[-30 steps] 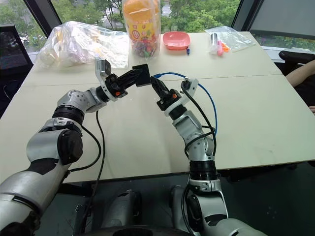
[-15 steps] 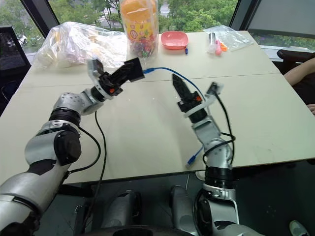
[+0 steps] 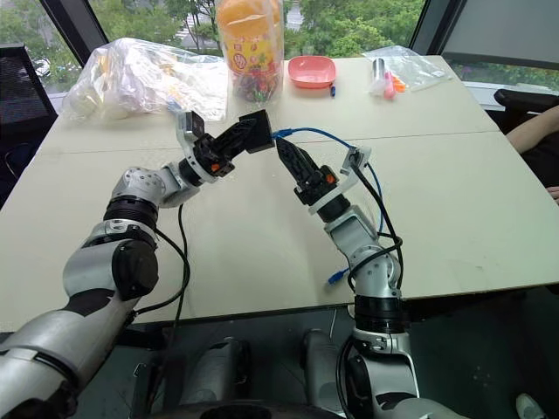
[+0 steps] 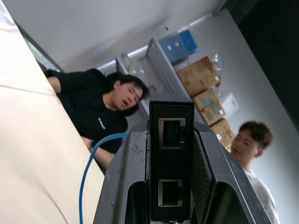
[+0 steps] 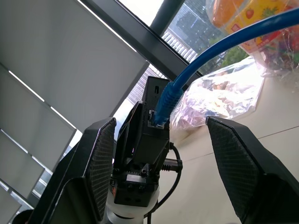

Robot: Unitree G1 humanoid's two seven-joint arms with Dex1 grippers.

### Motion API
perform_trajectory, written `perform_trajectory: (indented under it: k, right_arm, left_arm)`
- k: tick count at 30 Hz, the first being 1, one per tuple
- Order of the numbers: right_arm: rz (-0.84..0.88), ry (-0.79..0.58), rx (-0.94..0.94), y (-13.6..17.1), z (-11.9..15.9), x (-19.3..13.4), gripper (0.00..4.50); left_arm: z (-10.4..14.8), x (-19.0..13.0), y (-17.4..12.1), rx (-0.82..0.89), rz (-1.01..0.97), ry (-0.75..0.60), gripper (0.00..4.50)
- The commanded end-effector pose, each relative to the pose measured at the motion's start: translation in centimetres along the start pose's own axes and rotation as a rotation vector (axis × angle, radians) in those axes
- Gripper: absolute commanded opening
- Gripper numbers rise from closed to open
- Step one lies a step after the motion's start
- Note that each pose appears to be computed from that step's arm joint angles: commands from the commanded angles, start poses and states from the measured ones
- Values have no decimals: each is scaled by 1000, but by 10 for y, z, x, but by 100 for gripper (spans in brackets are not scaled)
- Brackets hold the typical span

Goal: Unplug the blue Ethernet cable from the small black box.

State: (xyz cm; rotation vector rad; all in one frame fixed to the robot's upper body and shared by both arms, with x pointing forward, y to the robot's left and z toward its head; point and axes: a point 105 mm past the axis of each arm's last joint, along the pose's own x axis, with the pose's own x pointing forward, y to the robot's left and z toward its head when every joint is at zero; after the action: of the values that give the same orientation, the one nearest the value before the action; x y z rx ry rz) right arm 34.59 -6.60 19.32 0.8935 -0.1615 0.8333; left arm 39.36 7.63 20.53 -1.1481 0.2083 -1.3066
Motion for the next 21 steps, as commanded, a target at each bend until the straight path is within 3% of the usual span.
perform_trajectory:
  k: [1, 12, 15, 20, 21]
  right_arm:
    - [49, -37, -32, 11, 10, 6, 319]
    - [37, -32, -39, 8, 8, 7, 319]
    - [35, -25, -37, 7, 6, 7, 236]
    - [22, -18, -39, 5, 3, 7, 8]
    - [20, -14, -40, 4, 2, 7, 8]
  left_arm:
    - [1, 3, -10, 19, -44, 12, 51]
    - [-4, 5, -10, 13, -49, 34, 51]
    - [-4, 6, -11, 13, -50, 36, 51]
    - [-3, 5, -10, 20, -44, 32, 51]
    - [-2, 5, -10, 22, -41, 30, 51]
